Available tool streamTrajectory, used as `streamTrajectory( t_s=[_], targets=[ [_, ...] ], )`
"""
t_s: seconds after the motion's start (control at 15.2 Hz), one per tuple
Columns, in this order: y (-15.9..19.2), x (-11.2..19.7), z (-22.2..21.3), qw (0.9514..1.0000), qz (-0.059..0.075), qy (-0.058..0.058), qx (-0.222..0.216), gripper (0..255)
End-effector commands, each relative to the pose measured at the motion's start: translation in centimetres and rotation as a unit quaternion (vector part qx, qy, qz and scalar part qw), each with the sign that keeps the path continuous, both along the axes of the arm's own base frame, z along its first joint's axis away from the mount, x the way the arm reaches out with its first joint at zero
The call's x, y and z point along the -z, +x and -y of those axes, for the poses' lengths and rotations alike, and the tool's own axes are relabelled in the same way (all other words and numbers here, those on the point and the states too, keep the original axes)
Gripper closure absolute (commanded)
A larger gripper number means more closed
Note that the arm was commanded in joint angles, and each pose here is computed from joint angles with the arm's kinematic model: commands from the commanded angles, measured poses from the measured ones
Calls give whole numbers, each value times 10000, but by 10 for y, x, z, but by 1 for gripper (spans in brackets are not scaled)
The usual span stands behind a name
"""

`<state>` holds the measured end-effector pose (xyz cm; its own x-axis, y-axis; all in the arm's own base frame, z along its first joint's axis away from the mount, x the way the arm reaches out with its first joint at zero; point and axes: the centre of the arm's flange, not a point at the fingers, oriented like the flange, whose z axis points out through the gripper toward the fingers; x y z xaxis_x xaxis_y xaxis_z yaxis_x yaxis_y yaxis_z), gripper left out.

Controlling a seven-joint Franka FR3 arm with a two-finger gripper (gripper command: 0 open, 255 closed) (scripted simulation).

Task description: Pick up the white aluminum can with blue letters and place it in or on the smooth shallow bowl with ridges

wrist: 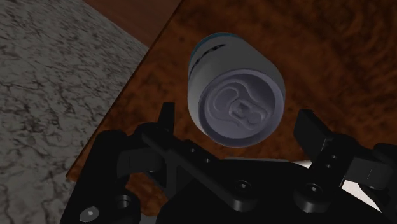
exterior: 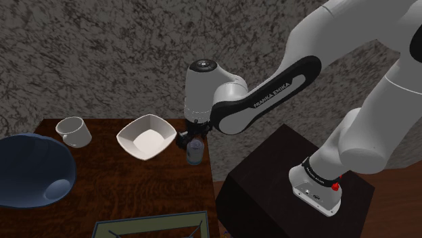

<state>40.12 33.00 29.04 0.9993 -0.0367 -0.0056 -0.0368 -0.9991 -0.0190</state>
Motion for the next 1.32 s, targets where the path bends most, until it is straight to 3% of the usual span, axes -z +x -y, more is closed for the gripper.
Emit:
streamTrajectory(
  t_s=[0.0,0.53,0.59,1.25],
  targets=[
    [-1,14,0,10000,2,2,0,0],
    [-1,14,0,10000,1,1,0,0],
    [-1,14,0,10000,1,1,0,255],
    [-1,8,0,10000,2,2,0,255]
  ],
)
